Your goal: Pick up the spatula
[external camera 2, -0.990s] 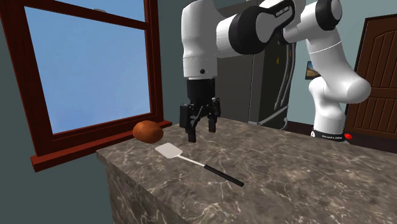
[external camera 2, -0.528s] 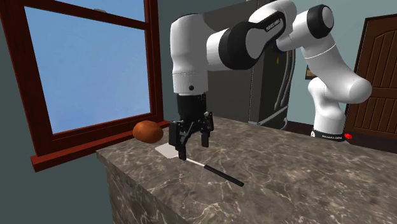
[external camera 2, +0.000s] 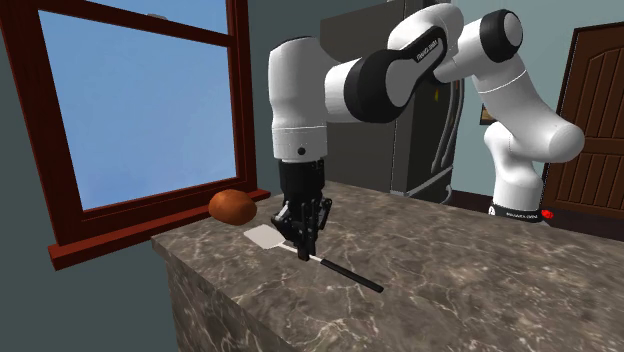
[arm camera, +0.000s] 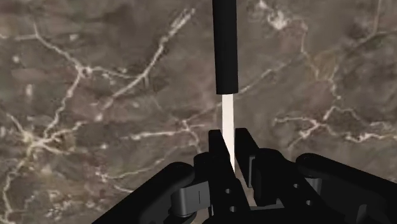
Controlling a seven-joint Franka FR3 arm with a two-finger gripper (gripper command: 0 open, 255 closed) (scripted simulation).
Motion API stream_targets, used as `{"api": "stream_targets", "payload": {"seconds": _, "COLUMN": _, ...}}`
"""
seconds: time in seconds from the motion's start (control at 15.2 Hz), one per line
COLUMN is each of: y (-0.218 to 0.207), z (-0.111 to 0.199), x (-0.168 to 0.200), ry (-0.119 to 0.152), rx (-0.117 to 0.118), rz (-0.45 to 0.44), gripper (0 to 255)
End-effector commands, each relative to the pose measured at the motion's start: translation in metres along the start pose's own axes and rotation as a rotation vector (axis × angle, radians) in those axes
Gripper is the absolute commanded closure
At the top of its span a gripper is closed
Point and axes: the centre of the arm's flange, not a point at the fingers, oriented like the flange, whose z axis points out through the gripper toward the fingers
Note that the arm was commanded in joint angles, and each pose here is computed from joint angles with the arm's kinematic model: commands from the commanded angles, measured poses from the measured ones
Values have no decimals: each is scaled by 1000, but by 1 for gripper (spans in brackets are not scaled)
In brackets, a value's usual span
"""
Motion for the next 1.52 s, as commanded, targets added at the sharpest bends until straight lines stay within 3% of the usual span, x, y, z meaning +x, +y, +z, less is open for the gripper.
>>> {"api": "stream_targets", "payload": {"seconds": 0.0, "y": 0, "z": 0, "x": 0, "ry": 0, "rx": 0, "rz": 0, "gripper": 255}}
{"api": "stream_targets", "payload": {"seconds": 0.33, "y": 0, "z": 0, "x": 0, "ry": 0, "rx": 0, "rz": 0, "gripper": 255}}
{"api": "stream_targets", "payload": {"seconds": 1.45, "y": 0, "z": -80, "x": -6, "ry": 0, "rx": 0, "rz": 0, "gripper": 255}}
